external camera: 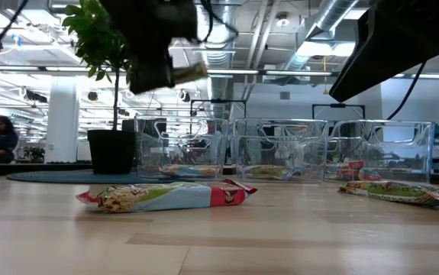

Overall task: Pick and place Granola Bars by type
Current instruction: Put the yellow granola bar into the left transparent bin

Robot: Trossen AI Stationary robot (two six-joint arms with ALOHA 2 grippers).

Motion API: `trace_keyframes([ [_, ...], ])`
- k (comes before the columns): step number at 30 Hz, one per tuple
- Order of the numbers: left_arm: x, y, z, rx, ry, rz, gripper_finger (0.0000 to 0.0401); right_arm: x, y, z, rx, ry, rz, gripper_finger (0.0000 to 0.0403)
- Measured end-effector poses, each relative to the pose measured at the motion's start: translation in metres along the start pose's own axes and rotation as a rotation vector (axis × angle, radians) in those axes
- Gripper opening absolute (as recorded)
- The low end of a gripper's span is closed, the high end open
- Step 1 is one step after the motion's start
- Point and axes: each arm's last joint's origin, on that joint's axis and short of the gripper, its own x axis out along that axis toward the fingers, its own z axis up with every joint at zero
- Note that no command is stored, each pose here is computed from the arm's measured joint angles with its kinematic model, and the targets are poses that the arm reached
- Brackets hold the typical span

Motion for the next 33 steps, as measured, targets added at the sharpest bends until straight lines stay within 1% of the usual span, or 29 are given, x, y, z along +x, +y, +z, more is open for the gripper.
trace_keyframes([
  [2,0.02,0.008,0.0,-0.009,0.065,-0.014,0.0122,0.0,0.0,0.0,0.0,0.0,0.0,0.0127],
  [5,0.045,0.017,0.002,-0.036,0.134,-0.069,0.0122,0.0,0.0,0.0,0.0,0.0,0.0,0.0127],
  [7,0.057,0.02,0.004,-0.049,0.15,-0.113,0.0122,0.0,0.0,0.0,0.0,0.0,0.0,0.0127],
  [9,0.066,0.023,0.009,-0.069,0.135,-0.152,0.0122,0.0,0.0,0.0,0.0,0.0,0.0,0.0127],
  [14,0.081,0.028,0.023,-0.093,0.053,-0.232,0.0122,0.0,0.0,0.0,0.0,0.0,0.0,0.0127],
  [18,0.096,0.035,0.027,-0.132,0.018,-0.311,0.0122,0.0,0.0,0.0,0.0,0.0,0.0,0.0127],
  [24,0.118,0.046,0.02,-0.179,0.06,-0.34,0.0122,0.0,0.0,0.0,-0.001,0.0,0.001,0.0127],
  [28,0.126,0.049,0.017,-0.213,0.07,-0.403,0.0124,0.0,0.0,0.0,-0.001,0.0,0.001,0.0127],
  [33,0.128,0.05,0.015,-0.214,0.083,-0.424,0.0147,0.0,0.0,0.0,0.0,0.0,0.001,0.0127],
])
